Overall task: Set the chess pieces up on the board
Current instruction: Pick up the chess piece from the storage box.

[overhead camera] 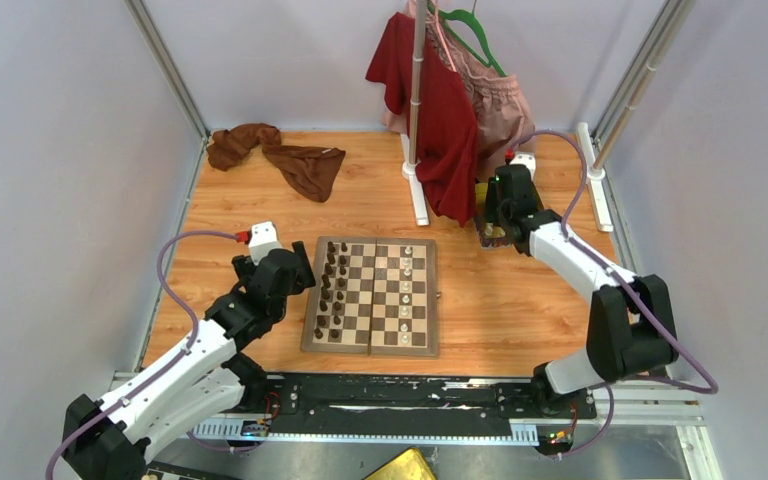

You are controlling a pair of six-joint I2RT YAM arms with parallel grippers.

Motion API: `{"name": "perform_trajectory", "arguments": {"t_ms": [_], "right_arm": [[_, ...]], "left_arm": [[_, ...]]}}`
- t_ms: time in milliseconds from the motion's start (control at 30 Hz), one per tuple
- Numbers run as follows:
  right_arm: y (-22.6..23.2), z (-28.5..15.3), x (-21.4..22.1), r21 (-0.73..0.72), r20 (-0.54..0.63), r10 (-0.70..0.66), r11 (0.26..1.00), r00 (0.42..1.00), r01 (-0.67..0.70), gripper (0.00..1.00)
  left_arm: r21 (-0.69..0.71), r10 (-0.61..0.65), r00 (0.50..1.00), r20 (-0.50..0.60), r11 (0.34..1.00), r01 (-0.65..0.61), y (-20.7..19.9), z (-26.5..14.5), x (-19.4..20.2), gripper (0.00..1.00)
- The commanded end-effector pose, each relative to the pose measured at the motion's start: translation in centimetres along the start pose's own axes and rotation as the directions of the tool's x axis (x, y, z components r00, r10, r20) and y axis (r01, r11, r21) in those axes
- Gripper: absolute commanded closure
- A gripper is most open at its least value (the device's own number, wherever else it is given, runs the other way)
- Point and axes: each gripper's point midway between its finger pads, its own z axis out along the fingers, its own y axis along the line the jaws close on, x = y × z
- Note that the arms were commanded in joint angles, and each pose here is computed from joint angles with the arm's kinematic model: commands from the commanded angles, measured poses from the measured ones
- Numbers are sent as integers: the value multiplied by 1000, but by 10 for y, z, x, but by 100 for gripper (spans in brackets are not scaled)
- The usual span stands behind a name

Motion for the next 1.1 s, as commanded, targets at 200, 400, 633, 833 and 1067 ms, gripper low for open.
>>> {"name": "perform_trajectory", "arguments": {"t_ms": [200,400,633,833,1067], "right_arm": [[2,50,-19,-9,-13,84,996,996,-84,53],[-1,67,-9,8,-47,91,996,995,-91,55],[-2,82,4,12,-87,95,995,992,-95,58],[-2,91,14,16,-112,98,995,989,-96,61],[-4,95,19,25,-121,88,996,989,-86,74]], "left_arm": [[7,-78,991,109,997,78,-4,-3,-32,0],[2,-82,990,117,997,82,-5,-1,-35,0],[-7,-80,990,118,997,82,-6,3,-34,0],[-12,-76,990,118,997,78,-7,6,-35,0],[-24,-74,991,115,997,77,-3,9,-32,0]]}}
